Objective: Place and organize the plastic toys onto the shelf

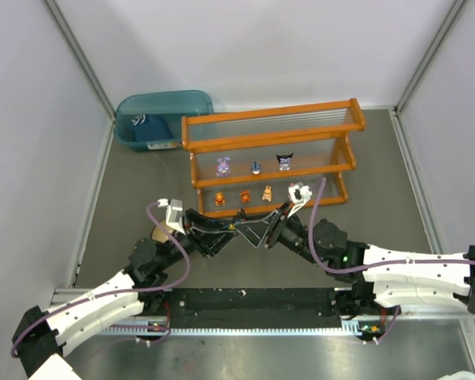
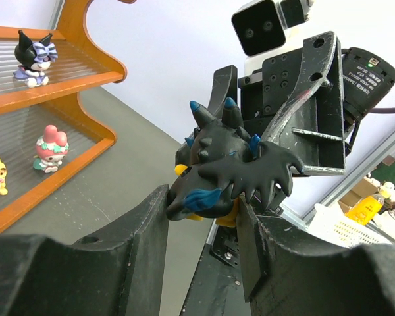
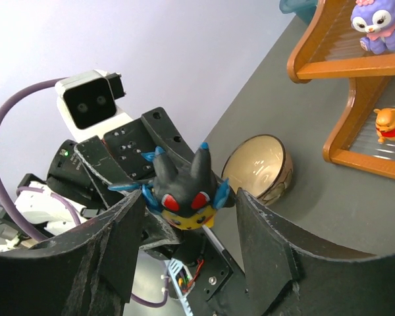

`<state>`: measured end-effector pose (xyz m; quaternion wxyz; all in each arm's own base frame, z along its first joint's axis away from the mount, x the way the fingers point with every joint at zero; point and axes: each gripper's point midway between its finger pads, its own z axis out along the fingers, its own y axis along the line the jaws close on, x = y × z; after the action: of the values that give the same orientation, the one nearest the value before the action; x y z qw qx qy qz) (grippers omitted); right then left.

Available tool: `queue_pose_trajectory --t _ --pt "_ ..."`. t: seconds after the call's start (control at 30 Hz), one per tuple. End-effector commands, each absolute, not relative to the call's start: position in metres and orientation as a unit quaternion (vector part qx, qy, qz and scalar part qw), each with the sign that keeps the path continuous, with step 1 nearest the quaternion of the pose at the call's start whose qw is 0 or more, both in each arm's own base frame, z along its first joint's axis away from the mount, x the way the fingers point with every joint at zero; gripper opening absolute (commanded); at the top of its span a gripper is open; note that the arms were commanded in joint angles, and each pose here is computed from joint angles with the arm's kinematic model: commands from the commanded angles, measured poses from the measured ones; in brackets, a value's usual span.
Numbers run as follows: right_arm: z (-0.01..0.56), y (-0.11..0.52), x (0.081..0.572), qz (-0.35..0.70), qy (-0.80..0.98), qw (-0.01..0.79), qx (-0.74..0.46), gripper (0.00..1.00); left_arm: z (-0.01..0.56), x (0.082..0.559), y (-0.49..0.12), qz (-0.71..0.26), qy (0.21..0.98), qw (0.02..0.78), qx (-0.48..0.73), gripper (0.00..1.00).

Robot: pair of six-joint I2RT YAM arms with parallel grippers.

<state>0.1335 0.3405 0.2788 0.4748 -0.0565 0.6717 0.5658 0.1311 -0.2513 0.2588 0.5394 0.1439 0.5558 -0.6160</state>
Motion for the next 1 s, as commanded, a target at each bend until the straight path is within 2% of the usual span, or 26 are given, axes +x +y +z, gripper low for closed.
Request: queue_pose_trajectory --t 0.0,0.1,0.23,0.27,0.33,0.4,0.47,0.5,0.57,0.63,0.73,0.97 --pt "0.317 0.348 0.128 0.599 0.636 0.484 -0.056 0.55 0.279 0.126 -0.248 -0.634 0.521 0.553 0.146 0.0" --pt "0.316 0.349 0.129 0.6 0.635 0.484 -0.056 0.47 0.279 0.126 -0.248 -0.634 0.521 0.553 0.146 0.0" --pt "0.316 0.352 0.128 0.601 0.635 0.482 -0.058 0.29 0.278 0.125 -0.248 -0.635 0.52 0.552 0.146 0.0" --pt "0.316 0.352 0.128 0.601 0.636 0.481 -0.058 0.14 0.278 0.126 -0.248 -0.635 0.52 0.553 0.145 0.0" --pt "0.315 0.354 0.128 0.6 0.639 0.478 -0.06 0.01 0.277 0.126 -0.248 -0.634 0.521 0.552 0.145 0.0" --pt "0.315 0.356 0.127 0.6 0.64 0.475 -0.063 0.0 0.277 0.126 -0.247 -0.634 0.521 0.554 0.143 0.0" --pt "0.316 0.357 0.126 0.602 0.639 0.474 -0.067 0.0 0.276 0.127 -0.247 -0.634 0.522 0.553 0.14 0.12" --pt "0.316 0.357 0.126 0.602 0.639 0.474 -0.069 0.0 0.276 0.127 -0.247 -0.633 0.523 0.554 0.138 0.38" --pt "0.318 0.352 0.128 0.596 0.64 0.481 -0.065 0.0 0.273 0.129 -0.247 -0.63 0.529 0.552 0.135 0.56" --pt "0.317 0.346 0.13 0.586 0.643 0.488 -0.061 0.0 0.27 0.129 -0.246 -0.628 0.532 0.551 0.134 0.84" --pt "0.311 0.324 0.14 0.554 0.656 0.511 -0.043 0.0 0.265 0.128 -0.245 -0.625 0.538 0.549 0.135 0.96" --pt "0.29 0.238 0.174 0.416 0.697 0.585 0.002 0.0 0.252 0.124 -0.239 -0.616 0.554 0.544 0.135 0.99"
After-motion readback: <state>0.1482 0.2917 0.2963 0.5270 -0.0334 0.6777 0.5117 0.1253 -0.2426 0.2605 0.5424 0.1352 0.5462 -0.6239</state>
